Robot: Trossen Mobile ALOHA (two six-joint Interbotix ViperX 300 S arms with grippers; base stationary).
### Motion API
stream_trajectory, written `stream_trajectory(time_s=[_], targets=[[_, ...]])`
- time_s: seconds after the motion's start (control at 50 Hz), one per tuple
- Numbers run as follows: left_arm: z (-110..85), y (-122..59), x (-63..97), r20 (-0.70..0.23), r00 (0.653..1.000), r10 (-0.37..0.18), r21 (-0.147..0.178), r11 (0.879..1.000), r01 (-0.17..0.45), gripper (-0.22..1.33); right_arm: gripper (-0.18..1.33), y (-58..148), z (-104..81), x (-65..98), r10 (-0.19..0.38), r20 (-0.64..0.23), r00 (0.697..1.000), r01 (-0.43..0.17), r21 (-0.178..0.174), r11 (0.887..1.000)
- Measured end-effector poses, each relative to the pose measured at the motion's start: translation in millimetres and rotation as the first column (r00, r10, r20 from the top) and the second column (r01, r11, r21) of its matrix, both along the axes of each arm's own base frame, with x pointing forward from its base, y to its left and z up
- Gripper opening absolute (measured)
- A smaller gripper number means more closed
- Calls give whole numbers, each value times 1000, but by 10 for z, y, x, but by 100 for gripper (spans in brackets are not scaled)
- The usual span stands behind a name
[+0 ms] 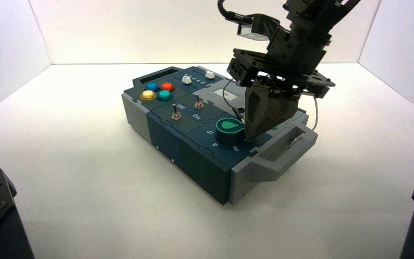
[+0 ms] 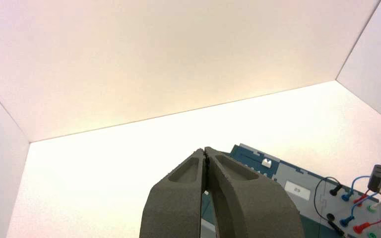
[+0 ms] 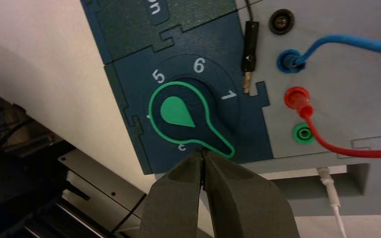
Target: Turn the knob to position 6.
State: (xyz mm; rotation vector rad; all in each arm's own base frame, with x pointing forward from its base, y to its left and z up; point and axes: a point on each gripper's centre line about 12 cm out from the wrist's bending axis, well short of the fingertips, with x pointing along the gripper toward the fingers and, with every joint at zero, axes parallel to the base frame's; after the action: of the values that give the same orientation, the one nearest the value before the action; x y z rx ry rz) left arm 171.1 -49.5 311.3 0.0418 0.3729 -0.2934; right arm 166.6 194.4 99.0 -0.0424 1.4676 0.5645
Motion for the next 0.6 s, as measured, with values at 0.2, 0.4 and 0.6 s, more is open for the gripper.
stream_trajectory(time_s=[0.2,0.4,0.6], targets=[[34,1,-1,9,1000,0,-1,1000,0,-16,-14,-19,24,62,-6,8,1000,6,-3,1000],[31,0,1,8,1000,0,0,1000,0,-16,-14,-23,36,92,-10,9,1000,10,-3,1000],[31,0,1,8,1000,-1,-1,1000,1,-16,-14,2,23,123,-9,6,1000,9,-7,1000]])
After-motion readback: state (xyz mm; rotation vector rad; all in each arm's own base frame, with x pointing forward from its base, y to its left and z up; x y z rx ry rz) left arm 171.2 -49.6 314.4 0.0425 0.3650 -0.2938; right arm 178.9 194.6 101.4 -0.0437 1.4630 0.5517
